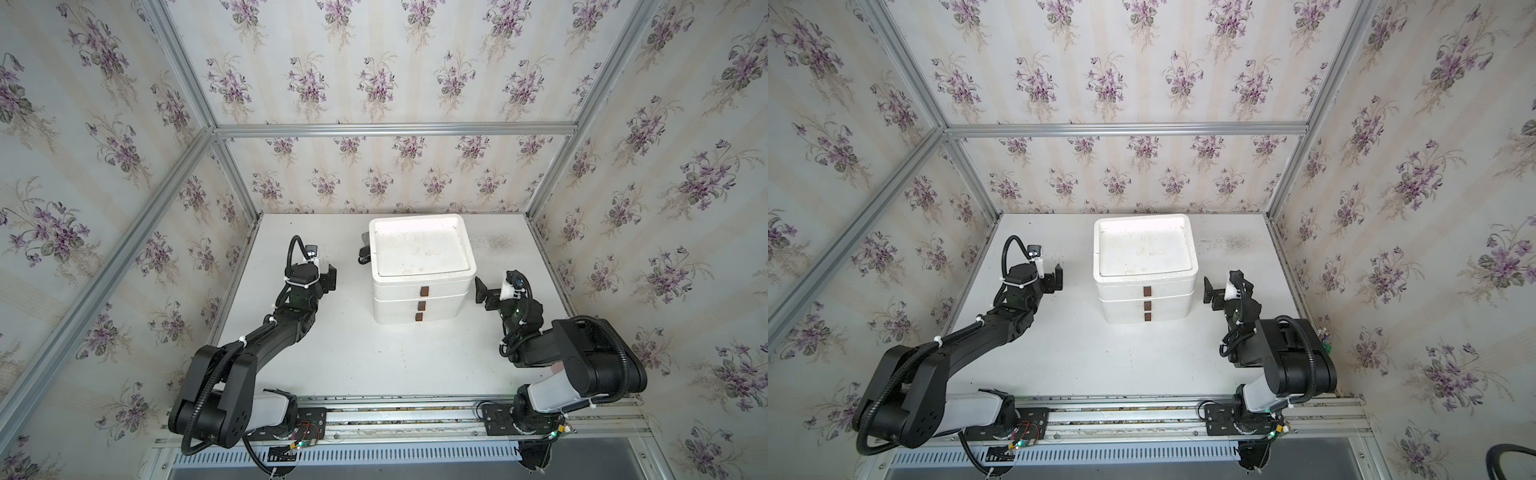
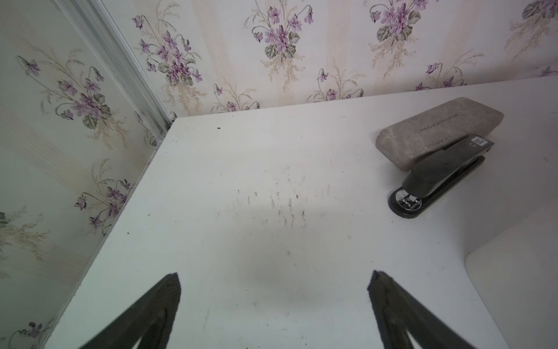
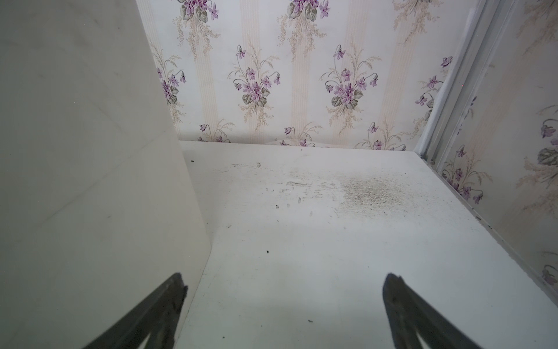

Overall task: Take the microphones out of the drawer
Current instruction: Open the drawer in the storage box.

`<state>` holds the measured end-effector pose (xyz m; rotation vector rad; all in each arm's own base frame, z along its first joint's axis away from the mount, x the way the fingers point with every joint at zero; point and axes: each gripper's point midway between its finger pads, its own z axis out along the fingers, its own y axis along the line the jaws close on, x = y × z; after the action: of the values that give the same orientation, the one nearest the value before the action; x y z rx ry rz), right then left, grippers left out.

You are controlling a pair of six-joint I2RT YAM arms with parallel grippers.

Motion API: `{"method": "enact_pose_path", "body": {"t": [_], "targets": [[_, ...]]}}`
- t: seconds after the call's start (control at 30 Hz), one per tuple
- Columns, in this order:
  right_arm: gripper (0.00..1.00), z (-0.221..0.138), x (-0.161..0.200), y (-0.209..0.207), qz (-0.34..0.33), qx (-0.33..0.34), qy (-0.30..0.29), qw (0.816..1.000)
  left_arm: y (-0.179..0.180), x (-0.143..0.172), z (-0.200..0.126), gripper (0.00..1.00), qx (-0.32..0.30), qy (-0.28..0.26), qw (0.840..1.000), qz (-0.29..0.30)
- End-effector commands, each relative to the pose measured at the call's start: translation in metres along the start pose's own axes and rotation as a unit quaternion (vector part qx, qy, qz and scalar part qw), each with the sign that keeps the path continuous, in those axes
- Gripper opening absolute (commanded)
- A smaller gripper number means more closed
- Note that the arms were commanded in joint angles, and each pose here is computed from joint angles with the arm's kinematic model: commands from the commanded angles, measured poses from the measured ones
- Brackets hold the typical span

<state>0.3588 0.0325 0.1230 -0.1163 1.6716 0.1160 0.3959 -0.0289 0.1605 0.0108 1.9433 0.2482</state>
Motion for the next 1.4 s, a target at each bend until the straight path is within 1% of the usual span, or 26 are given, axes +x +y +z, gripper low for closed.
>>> {"method": "enact_pose_path", "body": {"t": [0.0,0.1,0.13,0.2,0.23,0.3,0.47,0.5,0.57,0.6,0.73,0.87,0.97,1.07,1.13,1.17,1.23,1.33,1.37], "targets": [[1.0,-0.001,-0.009,0.001,-0.005,-0.002,-0.018,1.0,0.012,-0.006,-0.009,0.99,-0.053,0.015,0.998,-0.018],[1.0,-0.001,-0.009,0.001,-0.005,-0.002,-0.02,1.0,0.006,-0.021,-0.023,0.99,-0.079,0.019,0.997,-0.019],[1.0,-0.001,-0.009,0.001,-0.005,-0.002,-0.02,1.0,0.009,-0.025,-0.028,0.99,-0.099,0.024,0.994,-0.028],[1.0,-0.001,-0.009,0.001,-0.005,-0.001,-0.018,1.0,0.01,-0.029,-0.038,0.99,-0.118,0.049,0.991,-0.042],[1.0,0.001,-0.007,-0.001,-0.002,0.004,-0.013,1.0,0.009,-0.029,-0.042,0.99,-0.118,0.06,0.99,-0.047],[1.0,0.01,-0.008,-0.005,0.005,0.008,-0.003,1.0,0.004,-0.03,-0.049,0.99,-0.108,0.074,0.99,-0.053],[0.99,0.011,-0.002,-0.007,0.012,0.008,0.009,1.0,-0.008,-0.033,-0.069,0.99,-0.062,0.089,0.993,-0.051],[0.98,0.01,-0.003,-0.007,0.013,0.008,0.007,1.0,-0.011,-0.033,-0.072,0.99,-0.049,0.093,0.993,-0.053],[0.97,0.014,-0.003,-0.019,0.026,0.041,0.017,0.999,-0.018,-0.034,-0.078,0.99,-0.032,0.094,0.994,-0.043],[0.98,0.015,-0.003,-0.026,0.034,0.06,0.02,0.997,-0.022,-0.034,-0.08,0.99,-0.024,0.095,0.995,-0.035],[0.99,0.021,-0.009,-0.036,0.045,0.086,0.032,0.995,-0.039,-0.034,-0.092,0.99,0.013,0.096,0.995,0.001],[1.0,0.022,-0.022,-0.057,0.064,0.147,0.044,0.986,-0.05,-0.031,-0.106,0.99,0.046,0.089,0.995,0.002],[0.97,0.02,-0.035,-0.067,0.066,0.177,0.055,0.98,-0.059,-0.028,-0.116,0.99,0.074,0.087,0.993,-0.006],[0.97,0.017,-0.057,-0.073,0.072,0.197,0.052,0.976,-0.067,-0.023,-0.127,0.99,0.095,0.082,0.992,-0.005],[0.96,0.017,-0.071,-0.072,0.076,0.192,0.063,0.976,-0.069,-0.018,-0.134,0.99,0.1,0.075,0.992,-0.002],[0.99,0.018,-0.079,-0.069,0.078,0.185,0.071,0.977,-0.07,-0.016,-0.136,0.99,0.102,0.072,0.992,0.002],[1.0,0.017,-0.093,-0.065,0.092,0.174,0.083,0.977,-0.069,-0.016,-0.139,0.99,0.107,0.067,0.992,0.005],[1.0,0.008,-0.111,-0.058,0.114,0.162,0.095,0.976,-0.069,-0.026,-0.147,0.99,0.126,0.054,0.991,0.006],[1.0,0.005,-0.115,-0.053,0.116,0.149,0.099,0.977,-0.065,-0.031,-0.149,0.99,0.121,0.05,0.991,0.003]]}}
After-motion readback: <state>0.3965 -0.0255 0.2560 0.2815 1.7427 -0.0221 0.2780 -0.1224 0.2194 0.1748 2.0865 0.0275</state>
